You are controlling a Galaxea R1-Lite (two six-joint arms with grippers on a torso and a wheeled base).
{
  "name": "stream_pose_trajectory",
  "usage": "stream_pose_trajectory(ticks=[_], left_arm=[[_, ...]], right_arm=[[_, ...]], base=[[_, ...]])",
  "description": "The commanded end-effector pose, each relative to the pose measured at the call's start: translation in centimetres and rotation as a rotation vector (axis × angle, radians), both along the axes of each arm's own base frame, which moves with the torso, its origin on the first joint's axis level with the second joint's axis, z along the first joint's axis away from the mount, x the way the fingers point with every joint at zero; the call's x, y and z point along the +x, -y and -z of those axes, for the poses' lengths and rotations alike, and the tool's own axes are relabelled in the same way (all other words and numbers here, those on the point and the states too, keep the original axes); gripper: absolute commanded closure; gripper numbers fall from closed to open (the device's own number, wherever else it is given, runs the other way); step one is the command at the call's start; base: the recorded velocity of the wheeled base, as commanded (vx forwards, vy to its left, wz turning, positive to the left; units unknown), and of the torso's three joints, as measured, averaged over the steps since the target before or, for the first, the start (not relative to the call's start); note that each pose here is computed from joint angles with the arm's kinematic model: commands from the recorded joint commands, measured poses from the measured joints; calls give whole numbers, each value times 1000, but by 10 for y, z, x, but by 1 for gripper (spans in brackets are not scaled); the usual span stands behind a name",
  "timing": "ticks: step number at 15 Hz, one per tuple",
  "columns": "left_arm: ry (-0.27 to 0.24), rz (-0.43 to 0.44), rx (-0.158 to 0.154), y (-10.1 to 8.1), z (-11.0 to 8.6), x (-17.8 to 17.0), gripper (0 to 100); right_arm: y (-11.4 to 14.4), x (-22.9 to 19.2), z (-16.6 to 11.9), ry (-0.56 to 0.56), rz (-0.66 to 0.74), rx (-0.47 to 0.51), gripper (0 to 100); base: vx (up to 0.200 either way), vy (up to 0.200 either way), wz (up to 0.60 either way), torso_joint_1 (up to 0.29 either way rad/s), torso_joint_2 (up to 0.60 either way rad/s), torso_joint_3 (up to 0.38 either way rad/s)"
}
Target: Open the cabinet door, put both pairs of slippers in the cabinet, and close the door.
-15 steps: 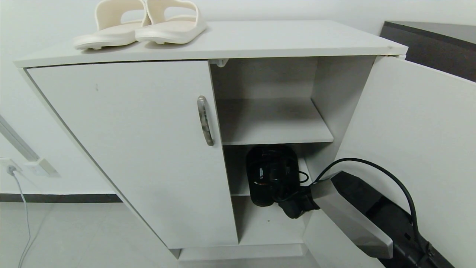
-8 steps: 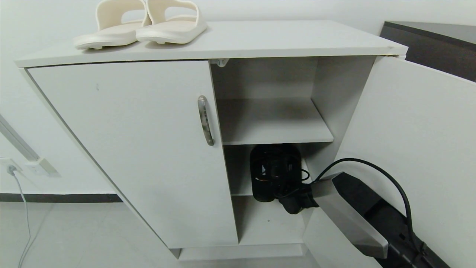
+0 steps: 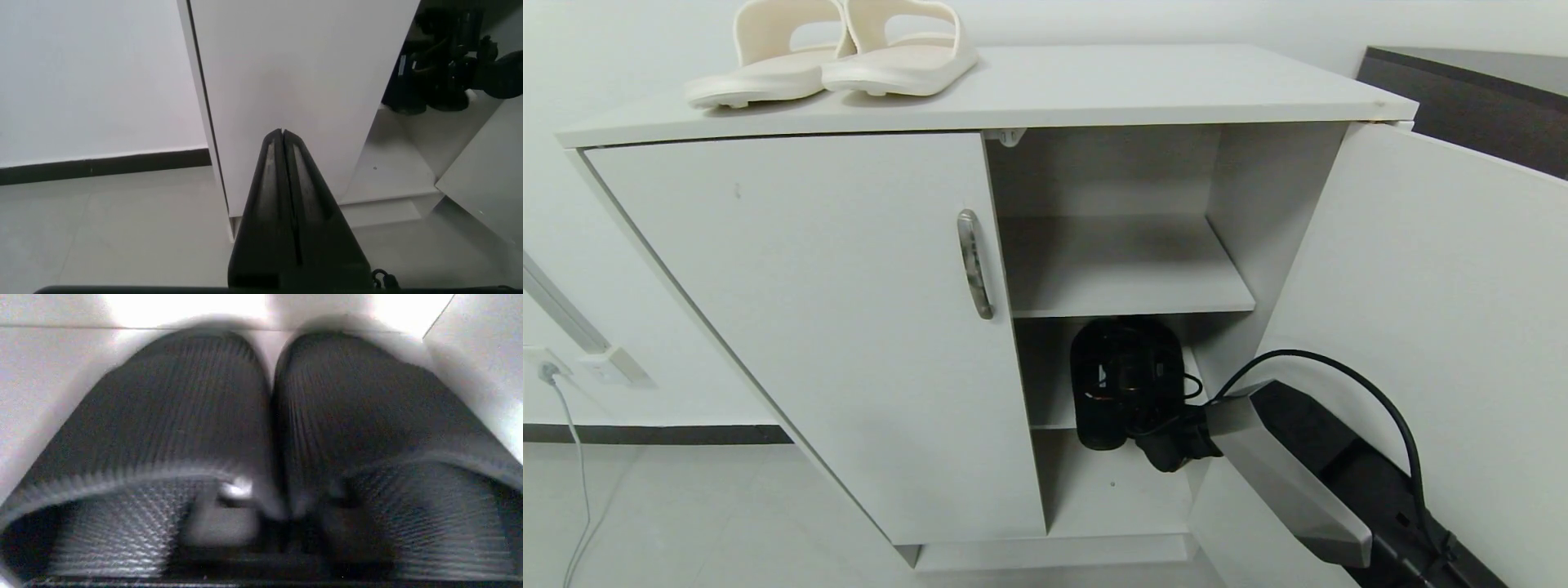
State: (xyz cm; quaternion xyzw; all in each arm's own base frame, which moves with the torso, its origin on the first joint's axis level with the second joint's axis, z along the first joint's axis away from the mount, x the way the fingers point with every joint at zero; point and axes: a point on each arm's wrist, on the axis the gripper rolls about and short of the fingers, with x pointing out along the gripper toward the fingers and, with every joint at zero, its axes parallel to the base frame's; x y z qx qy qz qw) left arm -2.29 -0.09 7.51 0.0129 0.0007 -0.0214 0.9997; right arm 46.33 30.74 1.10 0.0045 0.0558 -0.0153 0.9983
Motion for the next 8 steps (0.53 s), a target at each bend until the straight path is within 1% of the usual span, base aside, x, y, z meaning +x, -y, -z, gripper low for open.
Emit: stream_pose_trajectory(ticks=[1, 5, 8], left_arm=[[-1, 0, 0, 0, 0, 0, 100], [-1, 0, 0, 0, 0, 0, 100], [-1, 0, 0, 0, 0, 0, 100]], right_arm=[[0, 0, 1, -2, 1, -1, 0], [2, -5, -2, -7, 7, -6, 0], [4, -23, 2, -36, -10, -27, 0]], base=[[0, 0, 0, 0, 0, 0], [0, 0, 0, 0, 0, 0], [0, 0, 0, 0, 0, 0]])
